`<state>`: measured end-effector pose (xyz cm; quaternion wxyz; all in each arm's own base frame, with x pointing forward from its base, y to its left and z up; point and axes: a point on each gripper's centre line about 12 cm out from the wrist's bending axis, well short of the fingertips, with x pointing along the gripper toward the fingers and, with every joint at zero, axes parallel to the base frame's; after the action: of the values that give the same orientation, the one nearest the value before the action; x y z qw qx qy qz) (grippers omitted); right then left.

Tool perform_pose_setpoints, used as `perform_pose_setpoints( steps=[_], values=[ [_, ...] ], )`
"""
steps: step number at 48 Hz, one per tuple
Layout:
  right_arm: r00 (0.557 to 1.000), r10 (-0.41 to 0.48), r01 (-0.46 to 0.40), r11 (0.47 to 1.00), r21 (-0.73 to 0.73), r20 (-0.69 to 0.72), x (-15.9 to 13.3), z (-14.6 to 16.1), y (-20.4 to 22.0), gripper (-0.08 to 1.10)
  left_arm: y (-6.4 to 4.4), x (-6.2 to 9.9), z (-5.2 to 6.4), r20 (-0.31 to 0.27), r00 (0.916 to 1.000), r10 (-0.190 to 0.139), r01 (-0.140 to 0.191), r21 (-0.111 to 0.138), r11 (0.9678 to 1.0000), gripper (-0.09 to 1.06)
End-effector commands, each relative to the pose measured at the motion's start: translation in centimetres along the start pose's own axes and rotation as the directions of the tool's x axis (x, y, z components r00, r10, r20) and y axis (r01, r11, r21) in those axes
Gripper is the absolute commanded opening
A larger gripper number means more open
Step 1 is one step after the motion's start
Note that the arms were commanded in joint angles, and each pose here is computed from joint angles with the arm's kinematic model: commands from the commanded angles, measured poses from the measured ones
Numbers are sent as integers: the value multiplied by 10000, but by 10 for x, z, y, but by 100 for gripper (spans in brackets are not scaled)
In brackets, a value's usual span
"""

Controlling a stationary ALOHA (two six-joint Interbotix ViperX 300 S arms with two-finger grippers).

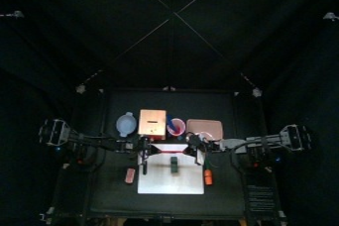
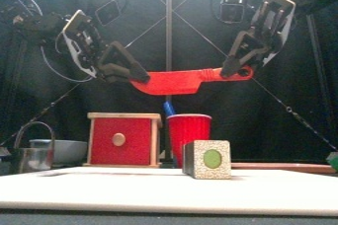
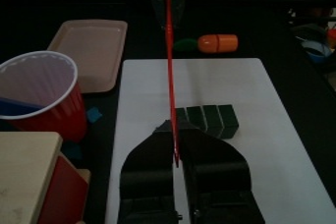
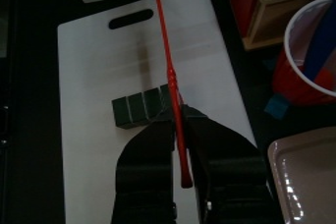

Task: Place sushi on board then cut the sushi with the knife then place the pieces on the plate
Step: Cut the sushi into 4 pieces

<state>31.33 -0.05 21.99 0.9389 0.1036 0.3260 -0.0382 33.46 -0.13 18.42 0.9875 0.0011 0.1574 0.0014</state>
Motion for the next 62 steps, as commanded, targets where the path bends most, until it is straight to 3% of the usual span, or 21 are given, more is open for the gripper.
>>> perform_pose_setpoints(
  steps=[1,3,9,17,27,36,45,55,62],
  values=[
    [10000,-6,6,10000,-5,33,-2,2,0,34,-7,1,7,215,9995,-225,222,145,9996,30],
    [10000,-43,42,10000,-66,-85,0,-1,-1,34,-13,5,4,107,9991,-412,409,275,9988,30],
    [9990,-160,147,9994,-306,-418,9,-9,-3,34,-33,21,-11,-430,9936,-1046,1075,723,9916,30],
    [9946,-87,38,9989,-471,-1029,22,-24,3,34,-51,40,-17,-721,9871,-1431,1489,829,9854,30],
    [9907,-174,105,9986,-513,-1353,24,-36,0,34,-52,57,-10,-629,9879,-1418,1471,902,9850,30],
    [9892,-208,122,9982,-593,-1453,24,-40,-1,34,-50,69,-14,-1113,9853,-1300,1401,886,9862,30],
    [9922,-366,255,9953,-934,-1193,24,-31,-6,34,-40,71,-13,-1287,9861,-1053,1166,836,9897,30],
    [9929,-432,308,9933,-1110,-1108,24,-28,-7,34,-39,71,-11,-1243,9865,-1064,1183,928,9886,30],
    [9942,-256,160,9956,-919,-1044,23,-27,-2,34,-45,67,-4,-1096,9865,-1215,1318,920,9870,30]
  ],
)
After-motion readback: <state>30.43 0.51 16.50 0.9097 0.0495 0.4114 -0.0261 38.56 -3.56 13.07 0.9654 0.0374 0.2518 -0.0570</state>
